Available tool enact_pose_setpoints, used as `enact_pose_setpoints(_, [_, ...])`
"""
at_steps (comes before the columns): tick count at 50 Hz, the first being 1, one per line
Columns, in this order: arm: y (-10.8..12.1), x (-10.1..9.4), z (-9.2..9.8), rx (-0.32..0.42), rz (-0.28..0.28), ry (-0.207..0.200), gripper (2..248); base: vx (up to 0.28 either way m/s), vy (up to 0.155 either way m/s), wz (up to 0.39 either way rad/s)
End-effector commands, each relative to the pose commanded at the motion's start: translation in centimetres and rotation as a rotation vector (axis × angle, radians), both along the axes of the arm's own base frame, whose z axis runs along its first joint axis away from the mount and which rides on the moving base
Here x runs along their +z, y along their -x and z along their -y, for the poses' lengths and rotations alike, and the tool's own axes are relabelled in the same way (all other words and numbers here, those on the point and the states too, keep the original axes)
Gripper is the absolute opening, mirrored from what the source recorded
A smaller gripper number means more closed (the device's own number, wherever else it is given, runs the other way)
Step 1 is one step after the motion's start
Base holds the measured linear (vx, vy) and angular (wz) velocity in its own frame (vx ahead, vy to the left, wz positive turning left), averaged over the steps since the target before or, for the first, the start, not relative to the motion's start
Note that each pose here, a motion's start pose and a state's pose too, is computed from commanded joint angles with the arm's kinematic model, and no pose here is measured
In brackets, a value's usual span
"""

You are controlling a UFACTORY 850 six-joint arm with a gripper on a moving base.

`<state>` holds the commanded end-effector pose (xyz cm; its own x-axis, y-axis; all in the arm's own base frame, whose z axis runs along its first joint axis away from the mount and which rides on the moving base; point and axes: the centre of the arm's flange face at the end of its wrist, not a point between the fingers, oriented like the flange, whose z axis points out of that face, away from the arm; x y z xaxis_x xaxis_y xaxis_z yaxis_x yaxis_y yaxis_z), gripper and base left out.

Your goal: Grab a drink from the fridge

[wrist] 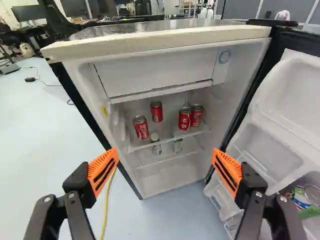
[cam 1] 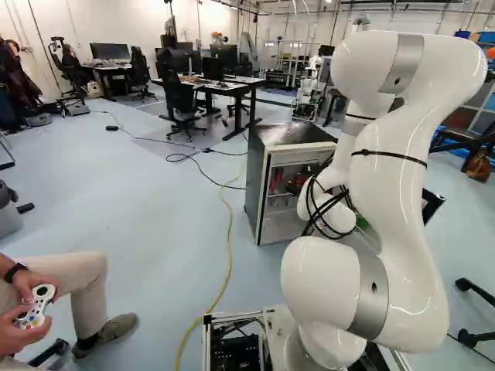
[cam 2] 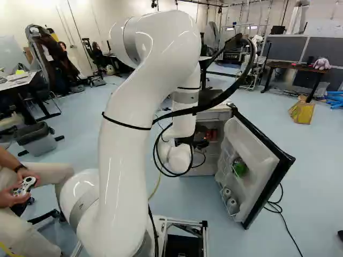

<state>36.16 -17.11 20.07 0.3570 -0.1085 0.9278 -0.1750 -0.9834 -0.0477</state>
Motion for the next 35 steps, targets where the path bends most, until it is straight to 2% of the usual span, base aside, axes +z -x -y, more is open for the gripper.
enact_pose_setpoints(35, [-1.3, -4.4, 2.8, 0.045, -0.021, -0.034, 247, 0.0, 0.0, 0.0])
